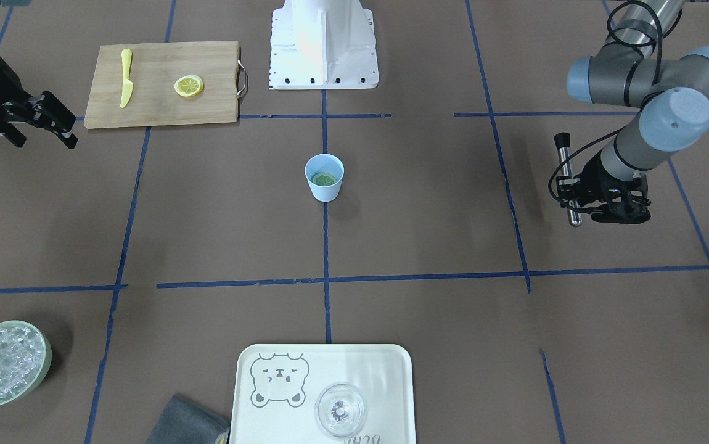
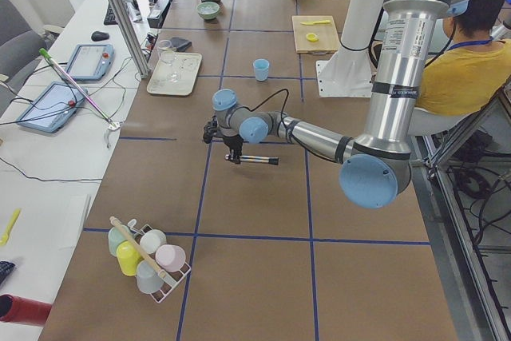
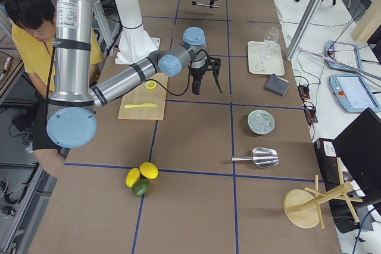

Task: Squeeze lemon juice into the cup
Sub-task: 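Lower the muddler onto the table with the left gripper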

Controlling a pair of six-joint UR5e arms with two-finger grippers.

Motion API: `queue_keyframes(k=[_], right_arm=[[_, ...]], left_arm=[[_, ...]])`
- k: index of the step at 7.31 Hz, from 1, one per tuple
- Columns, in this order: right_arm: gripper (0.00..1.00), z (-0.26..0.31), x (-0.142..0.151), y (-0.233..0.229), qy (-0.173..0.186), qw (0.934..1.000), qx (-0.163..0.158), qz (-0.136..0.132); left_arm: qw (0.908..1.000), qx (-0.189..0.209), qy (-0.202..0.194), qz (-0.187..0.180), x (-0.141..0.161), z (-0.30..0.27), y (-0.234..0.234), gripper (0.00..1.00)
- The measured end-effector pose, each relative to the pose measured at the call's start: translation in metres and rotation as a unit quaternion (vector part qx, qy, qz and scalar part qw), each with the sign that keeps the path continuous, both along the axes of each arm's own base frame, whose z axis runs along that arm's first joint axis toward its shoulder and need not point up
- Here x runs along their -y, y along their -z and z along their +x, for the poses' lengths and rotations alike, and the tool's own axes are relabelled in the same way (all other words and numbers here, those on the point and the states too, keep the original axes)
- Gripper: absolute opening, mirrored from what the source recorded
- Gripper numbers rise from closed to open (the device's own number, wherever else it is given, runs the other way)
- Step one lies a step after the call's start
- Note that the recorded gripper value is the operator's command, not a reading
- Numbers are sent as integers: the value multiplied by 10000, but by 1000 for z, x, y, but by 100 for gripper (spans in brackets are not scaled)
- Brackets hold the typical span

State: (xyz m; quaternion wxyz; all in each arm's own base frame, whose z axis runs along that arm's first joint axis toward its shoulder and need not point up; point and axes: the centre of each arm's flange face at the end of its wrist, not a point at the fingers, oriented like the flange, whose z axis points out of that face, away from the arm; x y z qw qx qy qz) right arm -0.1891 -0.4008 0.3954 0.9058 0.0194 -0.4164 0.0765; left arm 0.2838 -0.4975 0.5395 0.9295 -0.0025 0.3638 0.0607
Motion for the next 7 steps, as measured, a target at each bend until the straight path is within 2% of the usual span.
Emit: queue_keyframes(k=[1,3,7], right_arm=[[100,0,0,1,-2,10000,5,3],[100,0,-1,2,-4,10000,16,14],[100,0,-1,4,-2,10000,25,30]], left_arm=[[9999,111,124,0,2,-3,-15,0],[9984,204,465,-232,3,-5,-24,0],[9980,225,520,-284,2,-3,-26,0]])
